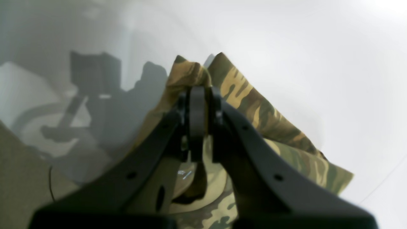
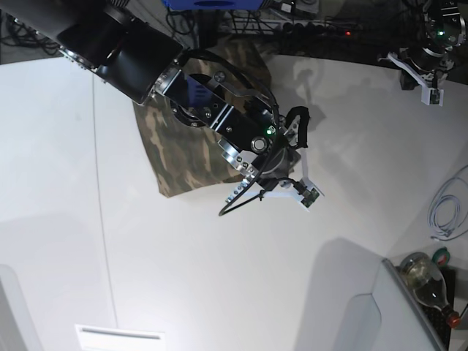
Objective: Layout the t-shirt on the table in an organized manner, then fold the t-shirt properly
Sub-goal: 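Press and smooth the folded bundle with the right gripper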
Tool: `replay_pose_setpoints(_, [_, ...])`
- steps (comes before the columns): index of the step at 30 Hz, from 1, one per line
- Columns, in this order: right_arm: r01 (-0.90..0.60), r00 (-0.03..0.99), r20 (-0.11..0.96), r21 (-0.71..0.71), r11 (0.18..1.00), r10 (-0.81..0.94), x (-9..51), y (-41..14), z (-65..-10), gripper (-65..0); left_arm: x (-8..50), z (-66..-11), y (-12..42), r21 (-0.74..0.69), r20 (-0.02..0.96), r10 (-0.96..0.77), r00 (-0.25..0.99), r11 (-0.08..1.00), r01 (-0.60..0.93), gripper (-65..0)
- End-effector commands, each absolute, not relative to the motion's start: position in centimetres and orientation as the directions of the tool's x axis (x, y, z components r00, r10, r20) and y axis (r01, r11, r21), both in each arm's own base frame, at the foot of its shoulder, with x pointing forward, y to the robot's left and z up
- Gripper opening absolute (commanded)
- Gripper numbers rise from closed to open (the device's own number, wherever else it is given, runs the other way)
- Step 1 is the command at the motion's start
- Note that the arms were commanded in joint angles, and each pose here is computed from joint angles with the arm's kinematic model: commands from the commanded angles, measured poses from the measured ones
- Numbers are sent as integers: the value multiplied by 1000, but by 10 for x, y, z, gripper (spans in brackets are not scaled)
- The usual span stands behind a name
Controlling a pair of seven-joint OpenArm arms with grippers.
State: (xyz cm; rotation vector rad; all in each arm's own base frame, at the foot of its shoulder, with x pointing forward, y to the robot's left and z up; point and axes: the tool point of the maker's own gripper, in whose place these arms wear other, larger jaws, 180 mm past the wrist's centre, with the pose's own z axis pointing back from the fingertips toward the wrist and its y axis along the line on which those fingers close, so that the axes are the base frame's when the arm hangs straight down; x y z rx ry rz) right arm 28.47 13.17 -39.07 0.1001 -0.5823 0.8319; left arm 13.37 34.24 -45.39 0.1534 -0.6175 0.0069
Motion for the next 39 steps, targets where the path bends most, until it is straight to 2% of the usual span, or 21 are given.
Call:
replay_pose_setpoints(1, [-715,499,574,-151,683,649,297,141,-373,-650,138,-445,349,159,596,-57,801,986,-48,-650])
replay_pose_setpoints(10, [-709,488,589,-163,686,645,304,142,-364,-650,140,-446,344,153,598,-62,799,988,-38,-650])
replay_pose_setpoints(15, [-688,492,604,-171,706,626,317,137,-357,-650,162,-448,325,96,650,-3,760,992,-78,-650])
replay_pose_setpoints(17, [-653,532,595,-165,740,602,331,125,-366,-650,177,-447,304,64,671,-9,741,997,-46,-650])
replay_pose_setpoints(21, [-638,544,586,-176,750,601,342,117,-383,-650,191,-440,273,34,695,-42,717,999,25,-650])
replay_pose_setpoints(30, [-637,537,605,-166,753,588,341,117,-403,-630,193,-437,277,44,698,-49,714,999,25,-650])
replay_pose_setpoints(32, [-636,535,612,-161,754,583,340,119,-403,-560,193,-437,278,46,697,-49,715,999,24,-650])
replay_pose_setpoints(37, [-648,513,642,-146,748,569,335,129,-391,-233,193,-437,278,46,697,-49,715,999,24,-650])
replay_pose_setpoints(38, [-649,502,661,-138,748,558,332,132,-384,-189,193,-437,278,46,697,-49,715,999,24,-650])
replay_pose_setpoints(39, [-653,485,686,-128,747,542,327,135,-373,-173,193,-437,278,46,700,-49,713,999,24,-650])
